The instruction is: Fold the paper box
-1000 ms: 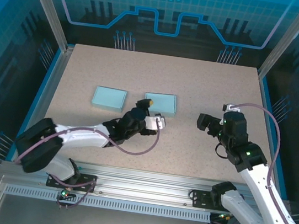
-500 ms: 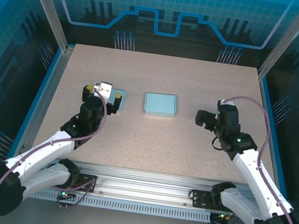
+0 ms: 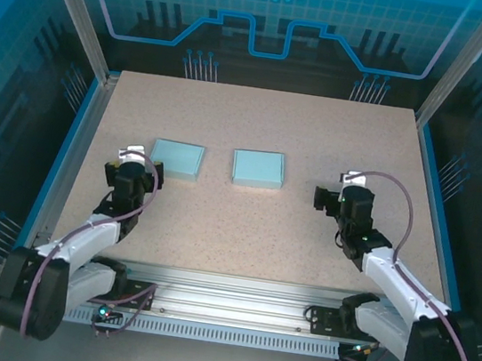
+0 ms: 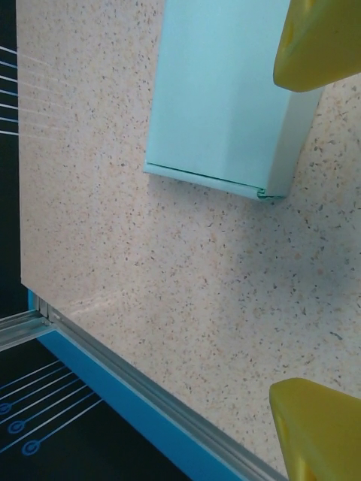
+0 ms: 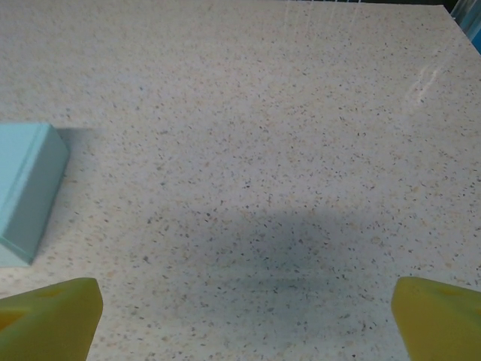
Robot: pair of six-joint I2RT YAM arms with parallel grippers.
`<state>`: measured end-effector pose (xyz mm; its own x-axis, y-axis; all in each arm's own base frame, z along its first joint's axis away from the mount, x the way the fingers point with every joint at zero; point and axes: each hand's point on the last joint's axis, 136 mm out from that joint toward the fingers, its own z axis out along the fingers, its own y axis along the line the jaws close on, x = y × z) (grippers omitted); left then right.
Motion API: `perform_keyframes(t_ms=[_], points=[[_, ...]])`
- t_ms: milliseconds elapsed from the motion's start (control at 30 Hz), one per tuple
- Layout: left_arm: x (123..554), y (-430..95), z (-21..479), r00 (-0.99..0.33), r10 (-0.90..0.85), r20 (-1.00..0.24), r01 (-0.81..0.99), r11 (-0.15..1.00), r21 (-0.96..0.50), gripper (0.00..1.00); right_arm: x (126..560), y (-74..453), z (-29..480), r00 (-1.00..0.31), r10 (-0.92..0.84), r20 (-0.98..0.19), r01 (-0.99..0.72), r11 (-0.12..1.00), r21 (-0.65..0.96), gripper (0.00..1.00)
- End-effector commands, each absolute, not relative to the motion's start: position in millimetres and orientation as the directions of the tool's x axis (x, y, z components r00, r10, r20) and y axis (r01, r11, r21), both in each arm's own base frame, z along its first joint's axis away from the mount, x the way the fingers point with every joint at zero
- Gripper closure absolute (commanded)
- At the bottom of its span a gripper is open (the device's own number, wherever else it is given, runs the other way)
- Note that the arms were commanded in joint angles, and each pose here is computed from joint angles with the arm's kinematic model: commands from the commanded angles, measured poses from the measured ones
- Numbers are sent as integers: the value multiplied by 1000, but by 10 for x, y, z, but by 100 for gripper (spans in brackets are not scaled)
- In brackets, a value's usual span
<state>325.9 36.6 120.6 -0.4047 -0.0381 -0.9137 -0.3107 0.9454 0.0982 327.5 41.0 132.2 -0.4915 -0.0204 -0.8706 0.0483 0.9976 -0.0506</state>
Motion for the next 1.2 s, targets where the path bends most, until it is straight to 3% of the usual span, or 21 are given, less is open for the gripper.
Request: perform_keyframes(t_ms=[0, 200, 333, 400, 533, 833, 1167], points=[[3424, 289, 1284, -318, -64, -946, -268, 963, 25, 1, 3511, 363, 1666, -338, -45, -940, 65, 995, -71, 0], [3656, 133, 1283, -259, -17, -966, -175, 984, 30, 1, 3653, 313, 1572, -321, -83, -943, 66, 992, -110, 0], [3796, 33, 1232, -303, -9, -953, -123, 992, 30, 1, 3730, 304, 1577, -318, -107, -942, 46, 991, -128, 0], [3814, -33, 1268, -242, -41, -969, -86, 996, -21, 1, 3748, 302, 1615, -292, -114, -950, 38, 991, -131, 0], [3907, 17, 996, -265, -31, -964, -121, 993, 2, 1, 3761, 259, 1601, -281, -119, -952, 27, 991, -132, 0], [3940, 174, 960, -299, -116, -947, -162, 984, -69, 1, 3735, 177, 1445, -282, -100, -954, 8, 994, -107, 0], [3938, 175, 968, -293, -115, -949, -163, 984, -69, 1, 3861, 415, 1105, -322, -152, -935, -152, 983, -107, 0]])
